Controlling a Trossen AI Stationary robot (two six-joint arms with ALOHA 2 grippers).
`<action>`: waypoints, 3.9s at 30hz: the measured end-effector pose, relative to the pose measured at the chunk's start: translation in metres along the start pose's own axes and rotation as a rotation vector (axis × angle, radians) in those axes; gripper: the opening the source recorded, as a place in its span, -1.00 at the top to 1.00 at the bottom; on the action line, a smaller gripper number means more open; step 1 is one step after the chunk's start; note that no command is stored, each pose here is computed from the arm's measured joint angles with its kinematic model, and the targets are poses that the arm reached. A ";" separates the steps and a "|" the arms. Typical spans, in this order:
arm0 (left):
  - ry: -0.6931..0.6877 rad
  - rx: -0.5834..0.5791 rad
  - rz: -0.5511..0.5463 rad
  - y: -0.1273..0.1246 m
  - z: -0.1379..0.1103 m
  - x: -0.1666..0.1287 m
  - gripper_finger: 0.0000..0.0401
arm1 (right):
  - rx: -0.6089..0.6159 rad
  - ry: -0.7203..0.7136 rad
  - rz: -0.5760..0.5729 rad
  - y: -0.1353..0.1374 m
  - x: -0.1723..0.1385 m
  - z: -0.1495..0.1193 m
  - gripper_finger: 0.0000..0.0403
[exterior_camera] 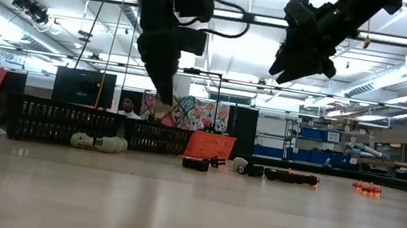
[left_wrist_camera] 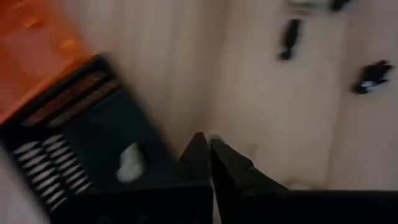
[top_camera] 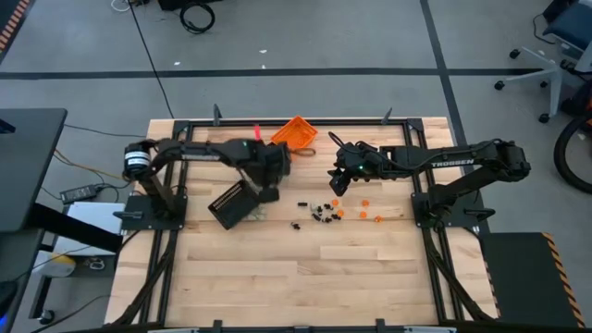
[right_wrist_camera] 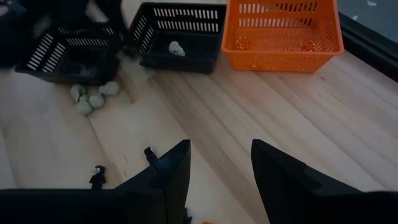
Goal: Sort Halloween decoration
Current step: Put the white skull toy into the top black bin
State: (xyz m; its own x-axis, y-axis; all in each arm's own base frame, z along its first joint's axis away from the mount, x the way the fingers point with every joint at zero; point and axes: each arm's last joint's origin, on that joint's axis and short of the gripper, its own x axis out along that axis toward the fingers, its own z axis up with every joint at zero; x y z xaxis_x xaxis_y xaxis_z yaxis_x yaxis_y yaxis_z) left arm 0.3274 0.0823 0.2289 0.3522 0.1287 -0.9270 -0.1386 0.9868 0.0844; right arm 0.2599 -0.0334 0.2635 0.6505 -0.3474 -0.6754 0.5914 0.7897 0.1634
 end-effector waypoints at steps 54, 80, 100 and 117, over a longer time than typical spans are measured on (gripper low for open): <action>0.168 0.137 -0.204 -0.049 -0.003 0.068 -0.01 | 0.002 0.002 -0.007 -0.001 0.000 0.000 0.14; 0.231 0.087 -0.174 -0.052 -0.007 0.077 0.78 | 0.007 0.001 -0.004 -0.001 0.000 0.000 0.14; 0.184 0.082 -0.172 -0.050 0.013 0.062 0.82 | 0.008 0.001 -0.004 -0.001 0.000 0.000 0.14; 0.064 -0.076 0.070 0.033 0.019 0.000 0.82 | 0.002 0.003 -0.005 -0.001 0.000 0.000 0.14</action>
State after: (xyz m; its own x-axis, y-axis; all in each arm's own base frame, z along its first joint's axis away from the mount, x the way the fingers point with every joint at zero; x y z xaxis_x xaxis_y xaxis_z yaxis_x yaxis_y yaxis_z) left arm 0.3404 0.1169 0.2389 0.2803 0.1879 -0.9414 -0.2311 0.9650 0.1238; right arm 0.2595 -0.0344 0.2632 0.6461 -0.3494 -0.6786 0.5953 0.7871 0.1615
